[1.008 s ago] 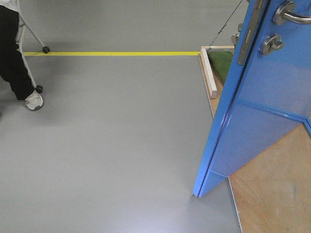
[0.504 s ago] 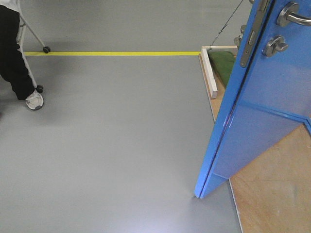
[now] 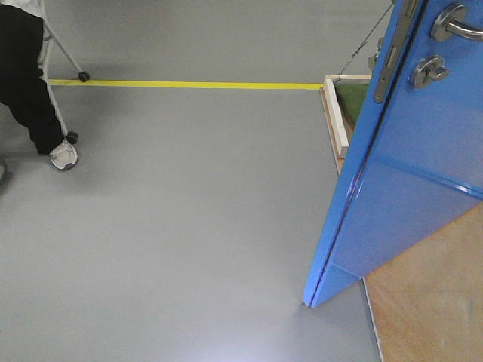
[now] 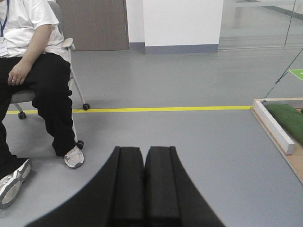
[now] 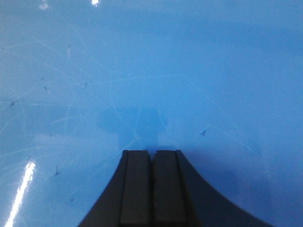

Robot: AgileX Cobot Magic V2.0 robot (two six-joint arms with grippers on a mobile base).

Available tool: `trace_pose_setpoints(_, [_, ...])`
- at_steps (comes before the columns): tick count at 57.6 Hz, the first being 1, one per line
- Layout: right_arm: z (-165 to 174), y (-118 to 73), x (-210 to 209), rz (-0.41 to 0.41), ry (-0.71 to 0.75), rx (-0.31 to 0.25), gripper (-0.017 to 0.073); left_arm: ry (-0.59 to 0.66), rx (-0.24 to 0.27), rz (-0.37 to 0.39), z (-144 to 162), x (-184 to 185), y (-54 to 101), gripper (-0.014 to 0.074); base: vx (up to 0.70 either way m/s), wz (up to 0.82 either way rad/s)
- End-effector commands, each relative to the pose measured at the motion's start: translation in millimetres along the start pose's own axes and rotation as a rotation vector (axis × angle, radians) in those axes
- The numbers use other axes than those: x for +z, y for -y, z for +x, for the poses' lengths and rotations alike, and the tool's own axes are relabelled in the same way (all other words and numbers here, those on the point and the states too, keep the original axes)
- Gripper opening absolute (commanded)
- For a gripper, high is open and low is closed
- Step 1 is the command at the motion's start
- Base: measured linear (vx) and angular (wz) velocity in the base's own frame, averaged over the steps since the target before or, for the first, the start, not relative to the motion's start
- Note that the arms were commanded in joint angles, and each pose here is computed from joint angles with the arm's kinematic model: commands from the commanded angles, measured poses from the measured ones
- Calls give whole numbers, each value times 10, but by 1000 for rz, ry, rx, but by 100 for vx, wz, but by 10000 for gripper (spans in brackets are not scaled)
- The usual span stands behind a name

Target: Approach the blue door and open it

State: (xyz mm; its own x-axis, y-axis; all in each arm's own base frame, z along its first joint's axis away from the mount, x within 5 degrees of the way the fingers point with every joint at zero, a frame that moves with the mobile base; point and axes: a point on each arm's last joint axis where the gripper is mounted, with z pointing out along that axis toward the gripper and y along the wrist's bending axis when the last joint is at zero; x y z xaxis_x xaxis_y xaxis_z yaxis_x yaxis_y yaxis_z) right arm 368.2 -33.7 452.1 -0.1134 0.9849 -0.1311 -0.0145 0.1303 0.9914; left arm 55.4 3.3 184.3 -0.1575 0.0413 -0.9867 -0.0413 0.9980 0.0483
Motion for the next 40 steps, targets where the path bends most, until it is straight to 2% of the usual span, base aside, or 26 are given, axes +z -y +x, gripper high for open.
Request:
trace_pose_setpoints(1, [24,-259,-136,-74,3,-15,11,123,-10,4,-168,-39,-2,73,7,7])
trace_pose_setpoints(40, [24,-259,-136,-74,3,-15,11,123,-10,4,-168,-39,-2,73,14,6])
